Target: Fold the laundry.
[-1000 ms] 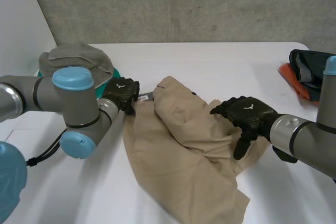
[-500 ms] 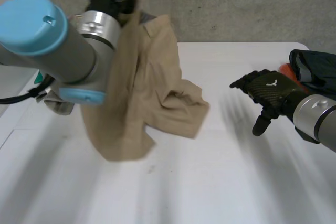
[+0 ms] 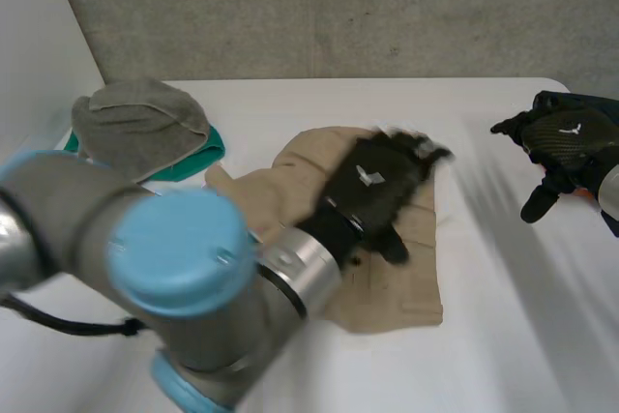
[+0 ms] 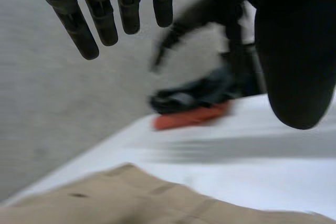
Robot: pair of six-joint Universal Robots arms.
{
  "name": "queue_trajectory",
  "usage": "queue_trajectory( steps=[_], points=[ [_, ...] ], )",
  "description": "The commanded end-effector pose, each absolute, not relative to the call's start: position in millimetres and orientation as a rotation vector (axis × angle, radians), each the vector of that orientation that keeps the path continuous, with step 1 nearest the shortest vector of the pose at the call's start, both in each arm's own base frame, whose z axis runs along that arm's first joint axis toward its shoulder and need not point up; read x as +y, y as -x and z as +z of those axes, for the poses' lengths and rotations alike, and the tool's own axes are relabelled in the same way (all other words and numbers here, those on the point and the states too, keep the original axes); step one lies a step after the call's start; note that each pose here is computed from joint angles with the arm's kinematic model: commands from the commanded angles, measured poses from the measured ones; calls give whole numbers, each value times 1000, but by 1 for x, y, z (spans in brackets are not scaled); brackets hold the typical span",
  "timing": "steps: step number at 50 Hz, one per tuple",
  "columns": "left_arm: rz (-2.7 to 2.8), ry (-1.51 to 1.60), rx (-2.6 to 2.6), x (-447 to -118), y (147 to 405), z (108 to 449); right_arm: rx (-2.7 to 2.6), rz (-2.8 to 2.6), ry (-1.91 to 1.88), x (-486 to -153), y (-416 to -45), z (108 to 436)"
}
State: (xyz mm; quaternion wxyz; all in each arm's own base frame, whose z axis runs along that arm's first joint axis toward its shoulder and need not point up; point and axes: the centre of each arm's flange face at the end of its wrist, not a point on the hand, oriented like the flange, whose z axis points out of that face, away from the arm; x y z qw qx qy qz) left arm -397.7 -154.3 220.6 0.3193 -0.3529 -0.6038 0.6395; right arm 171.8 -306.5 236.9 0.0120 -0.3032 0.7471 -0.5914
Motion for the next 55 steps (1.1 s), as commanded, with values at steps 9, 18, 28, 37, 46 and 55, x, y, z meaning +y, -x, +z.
queue_trajectory(
  steps=[9, 18, 28, 37, 46, 55],
  points=[
    [1971, 792, -1978, -223, 269, 243, 2279, -1468, 1046, -219, -227, 203],
    [1826, 976, -2213, -260, 238, 180, 2245, -1428, 1125, -188, -247, 158],
    [1756, 1063, -2146, -277, 248, 150, 2264, -1554, 1211, -182, -261, 128],
    [1929, 1038, -2057, -287, 258, 156, 2231, -1640, 1240, -196, -265, 117],
    [2186, 946, -1874, -273, 258, 235, 2034, -1968, 1244, -211, -270, 194],
    [2519, 571, -1266, -216, 237, 409, 1786, -2337, 1154, -214, -260, 353]
  ],
)
